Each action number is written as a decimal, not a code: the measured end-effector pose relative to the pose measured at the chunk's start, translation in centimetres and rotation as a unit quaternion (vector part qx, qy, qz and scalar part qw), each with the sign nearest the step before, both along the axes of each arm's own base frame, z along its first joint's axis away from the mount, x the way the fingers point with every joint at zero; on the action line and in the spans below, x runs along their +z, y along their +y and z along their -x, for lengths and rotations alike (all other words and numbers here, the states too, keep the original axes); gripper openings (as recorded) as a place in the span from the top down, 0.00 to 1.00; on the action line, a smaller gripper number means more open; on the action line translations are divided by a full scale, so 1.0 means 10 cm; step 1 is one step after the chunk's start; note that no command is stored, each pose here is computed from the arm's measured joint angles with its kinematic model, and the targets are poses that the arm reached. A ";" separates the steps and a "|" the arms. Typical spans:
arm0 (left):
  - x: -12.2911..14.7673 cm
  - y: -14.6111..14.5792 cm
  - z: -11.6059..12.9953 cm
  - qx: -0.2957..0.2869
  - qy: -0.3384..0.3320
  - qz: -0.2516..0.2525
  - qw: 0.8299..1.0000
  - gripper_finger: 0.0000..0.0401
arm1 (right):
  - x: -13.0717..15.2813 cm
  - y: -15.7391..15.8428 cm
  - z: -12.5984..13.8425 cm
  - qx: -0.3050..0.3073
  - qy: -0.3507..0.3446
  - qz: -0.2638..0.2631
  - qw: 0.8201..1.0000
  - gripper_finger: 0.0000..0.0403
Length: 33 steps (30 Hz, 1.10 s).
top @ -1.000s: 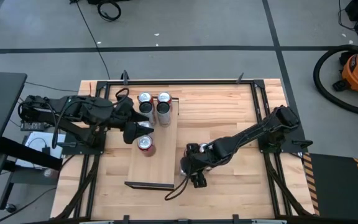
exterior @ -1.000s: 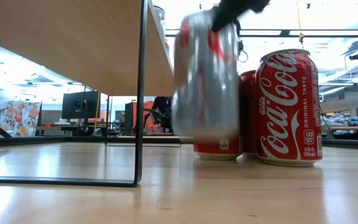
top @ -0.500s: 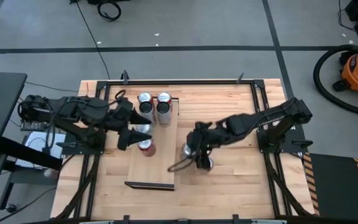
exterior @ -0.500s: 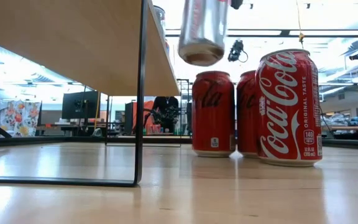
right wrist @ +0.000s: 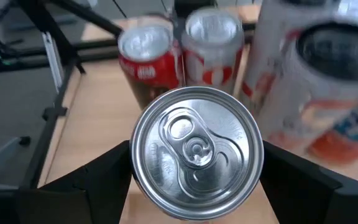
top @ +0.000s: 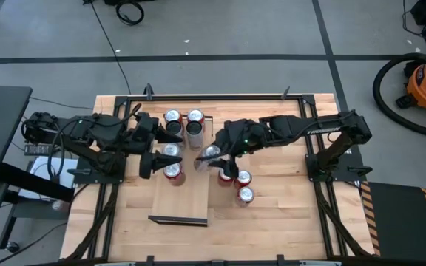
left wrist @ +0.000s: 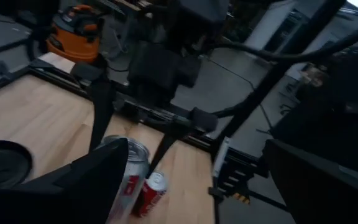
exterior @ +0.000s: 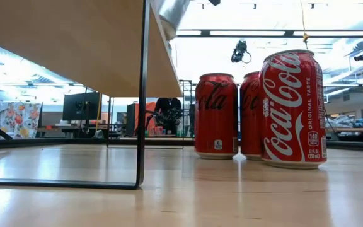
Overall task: Place canned beverage on shelf
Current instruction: Put the red and silver soda can aligned with the other red and silver soda can on the shelf
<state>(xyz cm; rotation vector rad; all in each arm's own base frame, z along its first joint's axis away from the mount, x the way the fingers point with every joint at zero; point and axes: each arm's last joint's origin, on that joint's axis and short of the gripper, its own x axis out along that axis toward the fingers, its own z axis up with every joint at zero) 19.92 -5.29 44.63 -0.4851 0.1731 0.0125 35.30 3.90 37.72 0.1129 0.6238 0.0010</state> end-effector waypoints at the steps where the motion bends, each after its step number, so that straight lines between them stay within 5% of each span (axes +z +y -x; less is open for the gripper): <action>1: 0.00 0.00 0.00 0.007 0.001 -0.001 1.000 0.03 | -0.01 -0.03 -0.03 -0.001 -0.006 0.004 1.000 0.21; 19: -0.10 0.05 -0.07 0.092 0.032 0.011 0.995 0.03 | -0.25 -0.25 -0.25 0.022 0.020 0.016 0.999 0.21; 33: -0.13 0.09 -0.05 0.136 0.051 -0.063 0.987 0.03 | -0.35 -0.25 -0.31 0.033 0.039 0.022 0.998 0.21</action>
